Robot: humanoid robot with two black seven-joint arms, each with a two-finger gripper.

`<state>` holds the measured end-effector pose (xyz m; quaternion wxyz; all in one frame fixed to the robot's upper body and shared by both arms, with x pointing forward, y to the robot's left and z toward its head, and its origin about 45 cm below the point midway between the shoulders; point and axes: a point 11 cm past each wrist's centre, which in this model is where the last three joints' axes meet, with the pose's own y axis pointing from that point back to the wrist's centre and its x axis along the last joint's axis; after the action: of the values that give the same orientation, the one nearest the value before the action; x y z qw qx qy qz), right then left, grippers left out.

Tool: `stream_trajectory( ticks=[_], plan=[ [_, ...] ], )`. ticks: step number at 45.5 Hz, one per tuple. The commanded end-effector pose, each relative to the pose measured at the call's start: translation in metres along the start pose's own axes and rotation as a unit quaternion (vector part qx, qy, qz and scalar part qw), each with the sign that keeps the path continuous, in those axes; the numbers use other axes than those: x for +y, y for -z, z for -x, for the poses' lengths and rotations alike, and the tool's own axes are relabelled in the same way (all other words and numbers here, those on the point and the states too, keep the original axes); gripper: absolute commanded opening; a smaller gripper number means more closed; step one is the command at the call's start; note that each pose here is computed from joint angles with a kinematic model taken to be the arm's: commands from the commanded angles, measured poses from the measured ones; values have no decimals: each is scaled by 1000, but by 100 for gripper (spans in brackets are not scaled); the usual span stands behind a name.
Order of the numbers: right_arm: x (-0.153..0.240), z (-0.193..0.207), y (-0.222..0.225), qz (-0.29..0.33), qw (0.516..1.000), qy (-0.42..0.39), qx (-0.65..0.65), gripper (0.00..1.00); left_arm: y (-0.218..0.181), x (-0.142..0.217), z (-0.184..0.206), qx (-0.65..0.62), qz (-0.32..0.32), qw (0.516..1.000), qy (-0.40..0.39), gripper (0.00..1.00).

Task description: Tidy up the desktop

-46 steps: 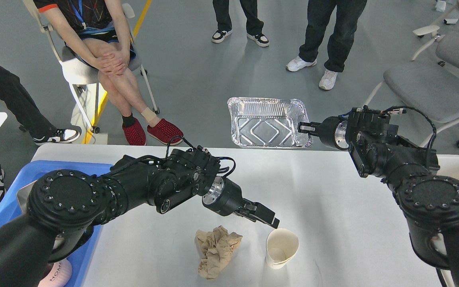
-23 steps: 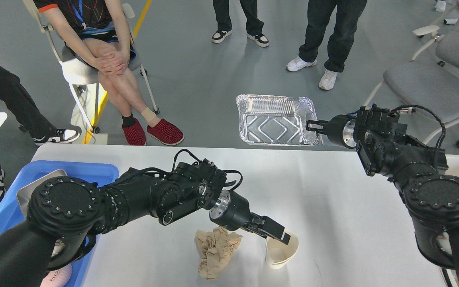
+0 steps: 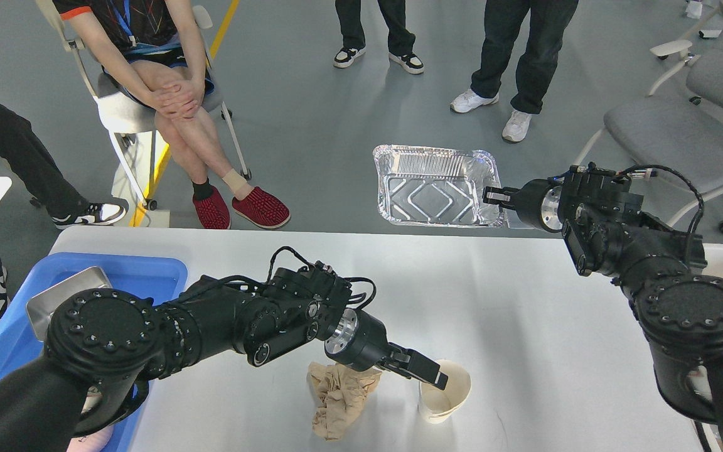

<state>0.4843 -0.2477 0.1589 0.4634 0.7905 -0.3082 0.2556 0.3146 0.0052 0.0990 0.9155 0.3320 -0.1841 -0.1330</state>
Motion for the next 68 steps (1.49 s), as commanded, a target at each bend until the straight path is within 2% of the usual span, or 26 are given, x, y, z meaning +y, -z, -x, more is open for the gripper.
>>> stream_trajectory(
  ticks=[1, 9, 18, 26, 33, 39, 43, 49, 68],
  plan=[
    [0, 0, -1, 0, 1000, -1, -2, 0, 6, -3, 3, 1, -12, 1000, -6, 78],
    [1, 1, -2, 1, 1000, 0, -2, 0, 9, -2, 3, 1, -20, 1000, -11, 76],
    [0, 0, -1, 0, 1000, -1, -1, 0, 10, -2, 1, -6, -23, 1000, -20, 67],
    [0, 0, -1, 1, 1000, -3, -1, 0, 10, -1, 0, -14, -24, 999, -19, 47],
    [0, 0, -1, 1, 1000, -3, 0, 0, 10, 0, -1, -17, -26, 999, -18, 39],
    [0, 0, -1, 1, 1000, -6, 1, 0, 9, 0, -2, -20, -26, 999, -17, 24],
    [0, 1, -2, 1, 1000, -4, 0, 0, 10, 0, -1, -23, -27, 999, -15, 19],
    [0, 1, -2, 1, 1000, -4, 0, 0, 10, 0, 0, -22, -27, 999, -11, 2],
    [-1, 3, -2, 1, 1000, -6, 0, 0, 16, 2, 2, -31, -42, 999, -2, 0]
  ],
)
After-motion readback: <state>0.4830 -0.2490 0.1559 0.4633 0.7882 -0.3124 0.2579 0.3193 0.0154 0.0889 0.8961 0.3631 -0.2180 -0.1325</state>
